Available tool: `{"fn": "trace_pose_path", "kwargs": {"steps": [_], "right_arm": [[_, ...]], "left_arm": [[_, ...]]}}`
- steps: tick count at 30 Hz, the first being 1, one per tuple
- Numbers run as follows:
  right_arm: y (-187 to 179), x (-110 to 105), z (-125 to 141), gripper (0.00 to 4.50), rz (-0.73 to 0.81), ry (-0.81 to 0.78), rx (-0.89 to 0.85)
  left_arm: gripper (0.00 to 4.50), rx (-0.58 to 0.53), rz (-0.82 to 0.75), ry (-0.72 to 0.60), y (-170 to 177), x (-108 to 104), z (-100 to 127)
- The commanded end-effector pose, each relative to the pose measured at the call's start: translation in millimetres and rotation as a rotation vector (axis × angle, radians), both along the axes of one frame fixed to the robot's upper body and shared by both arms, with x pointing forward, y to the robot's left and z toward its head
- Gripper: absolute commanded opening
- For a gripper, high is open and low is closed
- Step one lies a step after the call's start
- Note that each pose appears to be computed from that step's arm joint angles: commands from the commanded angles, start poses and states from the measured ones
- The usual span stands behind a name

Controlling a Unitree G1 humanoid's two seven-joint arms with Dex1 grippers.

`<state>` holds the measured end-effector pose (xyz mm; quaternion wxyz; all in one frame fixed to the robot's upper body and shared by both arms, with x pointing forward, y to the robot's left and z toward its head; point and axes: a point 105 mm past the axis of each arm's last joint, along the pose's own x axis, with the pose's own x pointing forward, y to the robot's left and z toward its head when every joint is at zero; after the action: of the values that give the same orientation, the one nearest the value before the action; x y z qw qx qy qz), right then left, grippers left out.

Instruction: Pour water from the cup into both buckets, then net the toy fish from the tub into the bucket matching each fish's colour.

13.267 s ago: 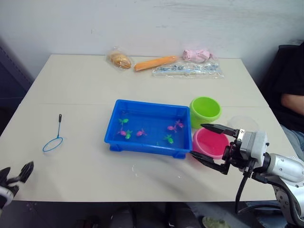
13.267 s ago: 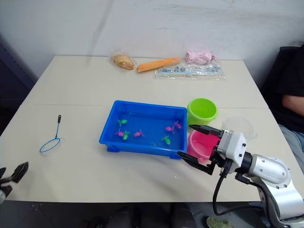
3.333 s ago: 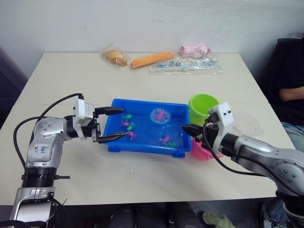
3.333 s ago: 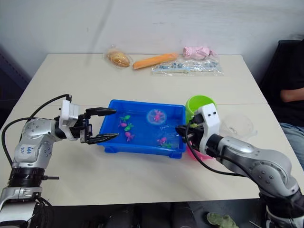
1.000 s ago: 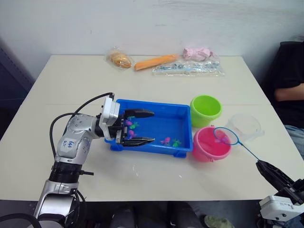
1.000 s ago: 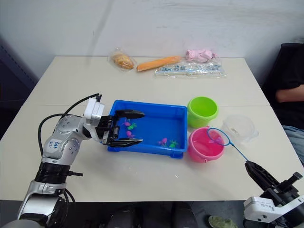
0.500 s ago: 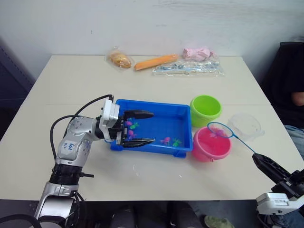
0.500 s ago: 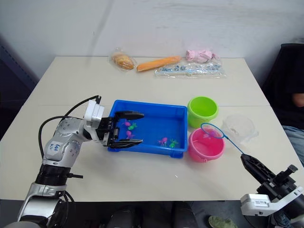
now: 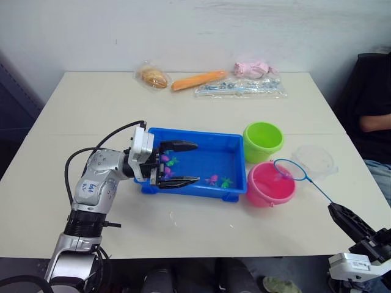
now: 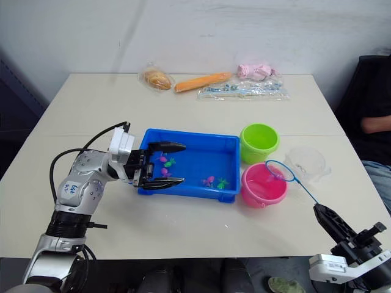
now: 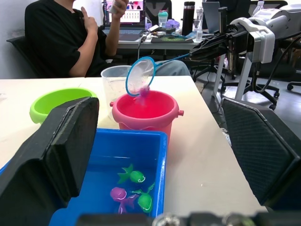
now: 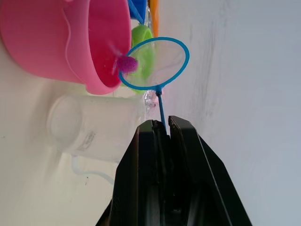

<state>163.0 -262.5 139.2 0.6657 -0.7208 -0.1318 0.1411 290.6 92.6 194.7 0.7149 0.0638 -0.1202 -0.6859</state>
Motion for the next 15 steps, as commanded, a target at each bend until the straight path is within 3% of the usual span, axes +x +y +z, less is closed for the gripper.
{"fn": "trace_pose_path", "kwargs": {"steps": [1,3,7,12,15], "right_arm": [[13,-5,0,0.0,0.059,0.008,0.025],[1,-3,8,0.0,-0.014,-0.044,0.03],[1,0,10,0.0,0.007,-0.046,0.084],[7,9,30,0.0,0.043,-0.007,0.426],[24,19,45,0.0,0.139,0.13,0.707]], "left_arm": [[4.47,-0.011,-0.003,-0.042,-2,-1,8],[4.47,-0.014,0.003,-0.043,-2,-1,8],[4.47,-0.013,0.006,-0.041,-1,-2,7],[4.47,0.0,0.033,-0.036,6,2,6],[4.47,0.005,0.083,-0.03,16,8,5]]}}
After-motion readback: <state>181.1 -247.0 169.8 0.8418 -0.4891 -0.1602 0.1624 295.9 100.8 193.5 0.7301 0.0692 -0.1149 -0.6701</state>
